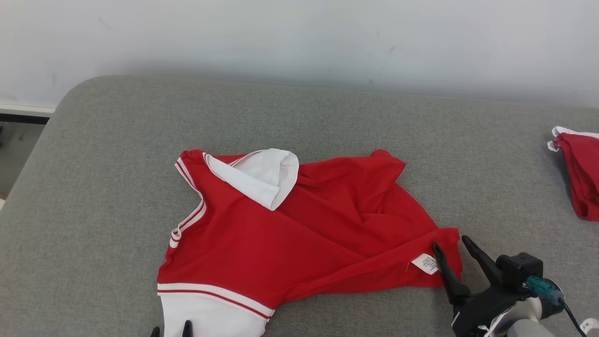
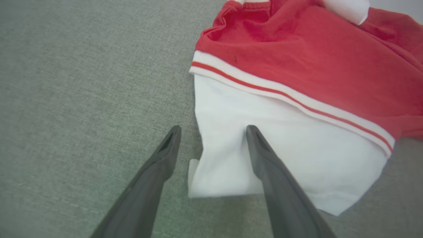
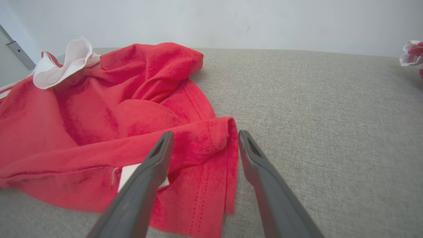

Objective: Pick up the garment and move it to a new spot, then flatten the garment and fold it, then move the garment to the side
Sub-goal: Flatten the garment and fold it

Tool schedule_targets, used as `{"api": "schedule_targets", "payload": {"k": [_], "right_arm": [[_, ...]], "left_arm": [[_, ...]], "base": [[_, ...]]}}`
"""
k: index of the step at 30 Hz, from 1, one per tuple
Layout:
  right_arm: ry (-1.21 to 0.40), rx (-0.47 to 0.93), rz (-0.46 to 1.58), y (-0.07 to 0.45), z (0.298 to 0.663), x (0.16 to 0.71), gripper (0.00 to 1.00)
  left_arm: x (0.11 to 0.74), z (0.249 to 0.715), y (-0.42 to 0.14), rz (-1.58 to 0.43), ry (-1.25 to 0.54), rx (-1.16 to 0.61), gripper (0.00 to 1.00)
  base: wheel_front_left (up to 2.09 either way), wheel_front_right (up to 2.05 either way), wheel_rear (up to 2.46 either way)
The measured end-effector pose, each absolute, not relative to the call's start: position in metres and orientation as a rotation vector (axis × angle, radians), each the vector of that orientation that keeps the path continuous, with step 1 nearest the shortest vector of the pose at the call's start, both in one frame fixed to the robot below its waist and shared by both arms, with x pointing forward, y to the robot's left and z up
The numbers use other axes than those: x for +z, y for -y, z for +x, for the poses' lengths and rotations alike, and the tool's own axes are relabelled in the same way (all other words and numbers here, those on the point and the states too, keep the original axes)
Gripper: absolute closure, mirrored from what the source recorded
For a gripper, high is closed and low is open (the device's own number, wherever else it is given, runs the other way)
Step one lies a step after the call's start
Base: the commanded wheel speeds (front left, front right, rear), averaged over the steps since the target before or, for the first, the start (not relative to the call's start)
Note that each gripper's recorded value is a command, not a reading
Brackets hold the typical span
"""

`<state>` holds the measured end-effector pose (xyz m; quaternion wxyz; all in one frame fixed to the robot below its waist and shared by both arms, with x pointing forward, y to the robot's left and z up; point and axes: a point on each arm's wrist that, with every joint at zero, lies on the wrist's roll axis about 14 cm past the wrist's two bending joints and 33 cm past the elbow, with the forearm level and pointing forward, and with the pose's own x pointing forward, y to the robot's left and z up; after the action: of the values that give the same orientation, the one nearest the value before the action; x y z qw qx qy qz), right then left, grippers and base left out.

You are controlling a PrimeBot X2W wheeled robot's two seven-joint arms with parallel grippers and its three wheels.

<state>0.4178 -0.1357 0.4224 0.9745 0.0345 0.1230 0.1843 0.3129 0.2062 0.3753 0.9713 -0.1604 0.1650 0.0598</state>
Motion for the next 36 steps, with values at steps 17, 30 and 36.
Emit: {"api": "schedule_targets", "payload": {"k": [17, 30, 36], "right_arm": [[-0.250, 0.350, 0.127, 0.134, 0.412, 0.420, 1.00], [-0.234, 0.306, 0.203, 0.164, 0.368, 0.444, 1.00], [-0.201, 0.307, 0.220, 0.166, 0.377, 0.473, 1.00]], "left_arm": [[0.383, 0.322, -0.202, -0.429, -0.295, 0.135, 1.00], [0.463, 0.338, -0.200, -0.519, -0.029, 0.071, 1.00], [0.511, 0.377, -0.189, -0.506, 0.090, -0.053, 1.00]], "base": [[0.00, 0.00, 0.00], [0.00, 0.00, 0.00], [0.00, 0.00, 0.00]]}}
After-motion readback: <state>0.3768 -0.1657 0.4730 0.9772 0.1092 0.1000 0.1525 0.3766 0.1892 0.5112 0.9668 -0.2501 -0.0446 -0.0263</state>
